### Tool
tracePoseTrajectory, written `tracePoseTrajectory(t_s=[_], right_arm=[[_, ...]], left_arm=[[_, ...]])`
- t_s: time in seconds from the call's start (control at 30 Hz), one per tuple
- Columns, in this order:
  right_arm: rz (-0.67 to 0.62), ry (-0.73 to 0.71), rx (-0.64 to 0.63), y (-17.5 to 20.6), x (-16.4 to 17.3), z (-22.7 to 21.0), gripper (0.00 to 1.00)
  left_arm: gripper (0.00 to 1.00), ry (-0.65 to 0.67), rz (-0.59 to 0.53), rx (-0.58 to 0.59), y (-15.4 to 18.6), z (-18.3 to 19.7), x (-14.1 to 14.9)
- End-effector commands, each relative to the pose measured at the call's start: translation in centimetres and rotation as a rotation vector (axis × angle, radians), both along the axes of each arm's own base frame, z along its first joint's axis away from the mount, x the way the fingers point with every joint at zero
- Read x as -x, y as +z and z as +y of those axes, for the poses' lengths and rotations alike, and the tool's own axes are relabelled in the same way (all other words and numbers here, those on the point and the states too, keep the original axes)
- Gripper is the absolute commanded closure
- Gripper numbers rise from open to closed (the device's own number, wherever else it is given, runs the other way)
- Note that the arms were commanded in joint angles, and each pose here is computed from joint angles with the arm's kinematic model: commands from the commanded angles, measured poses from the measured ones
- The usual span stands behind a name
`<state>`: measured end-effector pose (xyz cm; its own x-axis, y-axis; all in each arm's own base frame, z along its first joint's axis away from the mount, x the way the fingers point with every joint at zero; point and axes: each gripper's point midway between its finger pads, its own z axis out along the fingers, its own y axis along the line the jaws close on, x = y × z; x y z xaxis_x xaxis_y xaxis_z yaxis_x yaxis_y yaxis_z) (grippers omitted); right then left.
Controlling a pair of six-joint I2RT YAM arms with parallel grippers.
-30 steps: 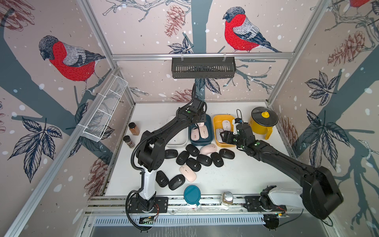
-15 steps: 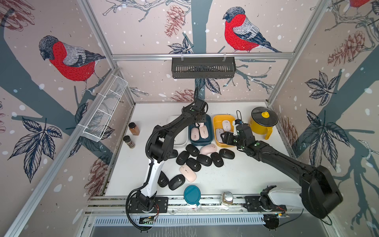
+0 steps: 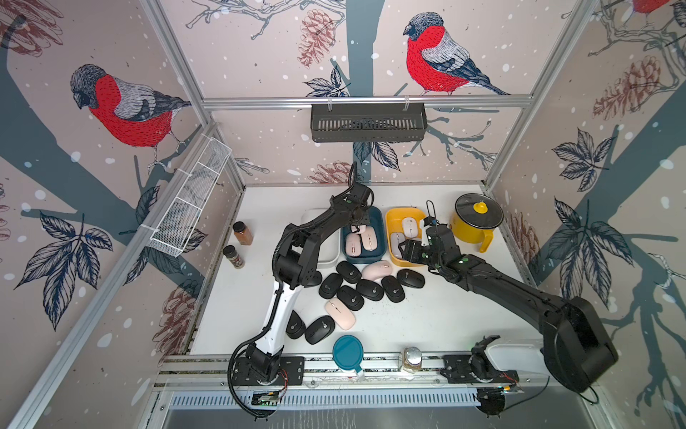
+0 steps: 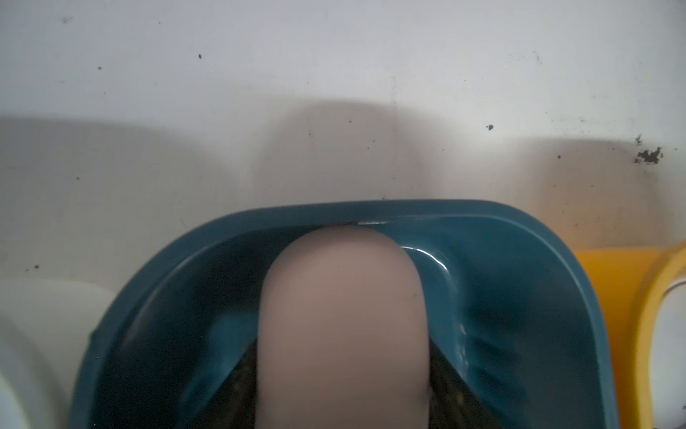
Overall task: Place the mice by color into the storage box
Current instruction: Place the mouse in the storage box.
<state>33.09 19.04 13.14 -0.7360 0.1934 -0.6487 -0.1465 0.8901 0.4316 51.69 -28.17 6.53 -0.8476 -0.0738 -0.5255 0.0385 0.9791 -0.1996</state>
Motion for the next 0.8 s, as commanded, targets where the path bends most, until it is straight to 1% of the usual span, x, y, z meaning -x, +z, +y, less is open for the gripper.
tracePoseTrajectory(t_s=[0.0,0.27,0.43,0.7,0.73,0.77], right_arm=[[-0.001,-0.005,-0.013,0.03,-0.19,0.11,0.25],[0.009,-0.003,-0.018,-0.34,-0.12,0.21,0.25],[0.013,-0.002,-0.019,-0.53,-0.15,0.26,0.25],[0.016,-0.001,-0.022,-0.66,-0.23,0.33,0.25],[0.018,-0.001,-0.022,-0.71,-0.22,0.31,0.25],[0.015,-0.002,-0.023,-0.62,-0.23,0.32,0.25]], left_arm=[[0.51,0.006,0.007,-0.005,-0.48,0.05,-0.26],[0.46,0.037,0.018,-0.027,-1.36,0.66,-0.30],[0.42,0.049,0.019,-0.025,-1.25,0.81,-0.18],[0.30,0.051,0.008,-0.018,-0.59,0.72,-0.44],[0.28,0.053,0.008,-0.017,-0.48,0.71,-0.43],[0.24,0.054,0.006,-0.016,-0.38,0.72,-0.50]])
